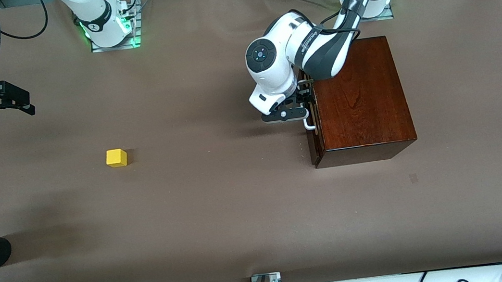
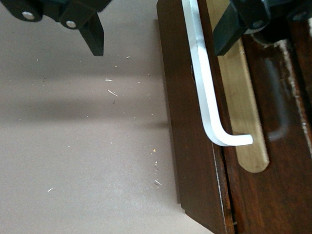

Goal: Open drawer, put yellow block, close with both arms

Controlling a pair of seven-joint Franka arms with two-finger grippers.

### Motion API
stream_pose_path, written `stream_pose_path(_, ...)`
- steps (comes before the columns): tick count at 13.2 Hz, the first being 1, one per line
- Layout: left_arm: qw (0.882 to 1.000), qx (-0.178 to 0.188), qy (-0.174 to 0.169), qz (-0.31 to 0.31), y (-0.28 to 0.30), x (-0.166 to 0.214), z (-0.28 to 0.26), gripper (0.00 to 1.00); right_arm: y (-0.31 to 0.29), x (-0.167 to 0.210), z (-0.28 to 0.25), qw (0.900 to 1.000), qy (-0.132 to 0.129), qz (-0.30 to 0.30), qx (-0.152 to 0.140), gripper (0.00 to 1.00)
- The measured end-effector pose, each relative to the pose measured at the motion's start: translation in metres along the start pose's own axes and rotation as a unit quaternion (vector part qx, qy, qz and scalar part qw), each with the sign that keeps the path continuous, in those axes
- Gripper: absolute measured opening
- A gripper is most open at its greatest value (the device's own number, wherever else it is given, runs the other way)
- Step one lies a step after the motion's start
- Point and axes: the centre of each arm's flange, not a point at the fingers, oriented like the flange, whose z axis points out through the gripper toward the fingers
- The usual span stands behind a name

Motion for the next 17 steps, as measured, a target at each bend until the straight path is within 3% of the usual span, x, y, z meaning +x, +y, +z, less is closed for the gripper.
stream_pose_path(6, 1.0, -0.001, 0.002, -0.008, 0.014, -0.002, 0.018, 1.0, 0.0, 0.0, 0.0, 1.0, 0.0, 0.0, 0.0, 1.0)
stream_pose_path(10, 1.0, -0.014, 0.022, -0.018, 0.028, -0.006, 0.017, 1.0, 0.0, 0.0, 0.0, 1.0, 0.0, 0.0, 0.0, 1.0)
stream_pose_path(14, 0.997, -0.047, 0.053, -0.03, 0.048, -0.008, 0.013, 1.0, 0.0, 0.0, 0.0, 1.0, 0.0, 0.0, 0.0, 1.0)
stream_pose_path(17, 0.995, -0.067, 0.054, -0.041, 0.058, -0.01, 0.009, 1.0, 0.0, 0.0, 0.0, 1.0, 0.0, 0.0, 0.0, 1.0)
